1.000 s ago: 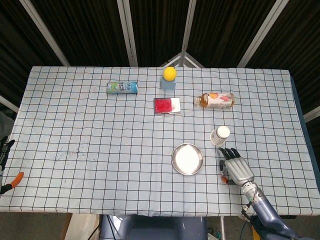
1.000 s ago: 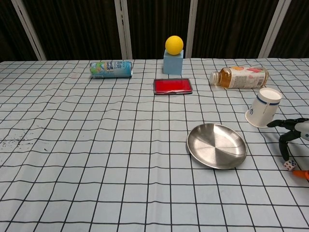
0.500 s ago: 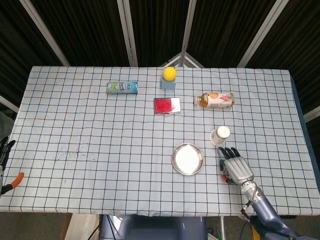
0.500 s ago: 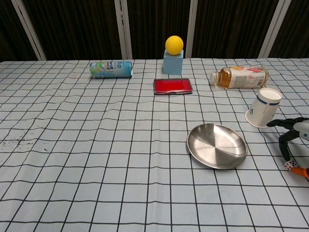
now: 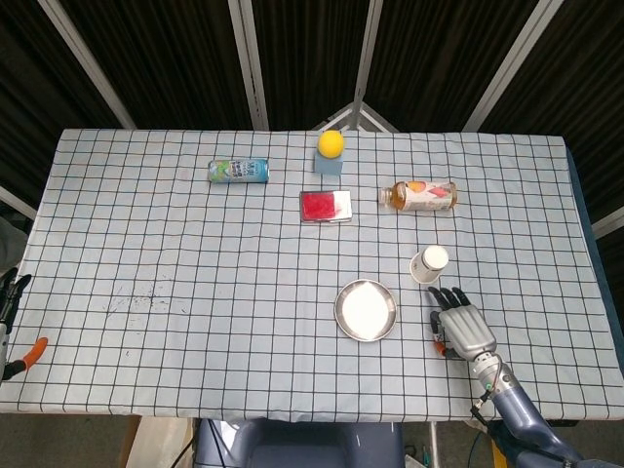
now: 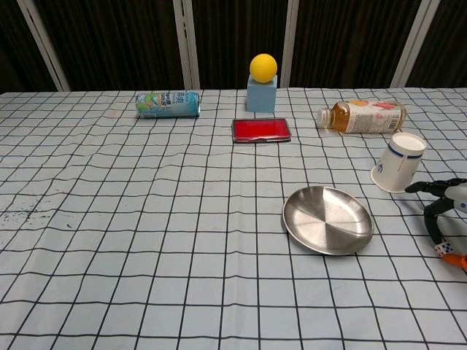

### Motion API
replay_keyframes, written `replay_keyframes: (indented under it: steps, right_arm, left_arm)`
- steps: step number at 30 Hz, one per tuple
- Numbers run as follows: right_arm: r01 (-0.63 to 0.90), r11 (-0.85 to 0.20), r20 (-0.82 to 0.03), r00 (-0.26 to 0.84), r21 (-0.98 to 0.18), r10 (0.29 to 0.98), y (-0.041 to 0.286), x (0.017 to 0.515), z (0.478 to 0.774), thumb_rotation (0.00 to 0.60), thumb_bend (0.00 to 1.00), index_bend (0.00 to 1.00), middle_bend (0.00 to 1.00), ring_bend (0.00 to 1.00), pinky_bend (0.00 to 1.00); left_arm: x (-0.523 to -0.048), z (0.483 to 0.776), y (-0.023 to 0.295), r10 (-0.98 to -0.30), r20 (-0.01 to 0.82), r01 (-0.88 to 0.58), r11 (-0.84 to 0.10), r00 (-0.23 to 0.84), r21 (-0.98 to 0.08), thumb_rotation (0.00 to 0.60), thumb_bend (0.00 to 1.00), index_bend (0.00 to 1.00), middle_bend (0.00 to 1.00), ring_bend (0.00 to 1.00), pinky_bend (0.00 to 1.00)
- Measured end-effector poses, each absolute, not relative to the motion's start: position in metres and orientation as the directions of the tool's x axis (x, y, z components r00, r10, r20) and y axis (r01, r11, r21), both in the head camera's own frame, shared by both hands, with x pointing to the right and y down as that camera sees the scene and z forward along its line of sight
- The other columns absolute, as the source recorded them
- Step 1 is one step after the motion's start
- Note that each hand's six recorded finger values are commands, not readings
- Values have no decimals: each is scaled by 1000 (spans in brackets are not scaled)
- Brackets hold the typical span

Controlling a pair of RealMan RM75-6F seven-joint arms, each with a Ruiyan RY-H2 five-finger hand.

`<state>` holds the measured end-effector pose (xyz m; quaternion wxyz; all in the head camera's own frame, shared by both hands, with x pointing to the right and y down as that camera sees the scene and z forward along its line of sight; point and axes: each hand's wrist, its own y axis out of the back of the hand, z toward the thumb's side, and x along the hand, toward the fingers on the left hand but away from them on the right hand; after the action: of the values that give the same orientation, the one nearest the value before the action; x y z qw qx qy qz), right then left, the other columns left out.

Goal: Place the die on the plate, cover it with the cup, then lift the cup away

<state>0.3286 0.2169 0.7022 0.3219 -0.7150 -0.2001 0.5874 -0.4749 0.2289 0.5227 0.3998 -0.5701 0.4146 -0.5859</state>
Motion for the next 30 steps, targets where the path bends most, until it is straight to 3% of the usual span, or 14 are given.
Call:
replay_keyframes:
  steps: [9,20,25,30]
  right_arm:
    - [-70,-678,-671,245,-732,700,209,325,689,600,414,680,107,109,89]
    - [7,-579,-548,315,-815,775,182,300,636,600,414,681,108,122,123]
    - [43,-580,-513,417,-814,751,180,256,614,600,414,681,107,125,124]
    - [21,-610,-525,485,-792,699,181,215,621,600,414,681,108,129,124]
  left_arm:
    - [-476,523,229,-940,340,-6,-340,-35,-940,600,360,21,0,0,0]
    - [-476,522,229,-940,339,-11,-339,-37,-941,600,360,20,0,0,0]
    - [-476,523,230,-937,348,-14,-347,-38,-938,600,360,20,0,0,0]
    - [-478,521,229,-938,344,-22,-344,-41,-939,600,360,21,0,0,0]
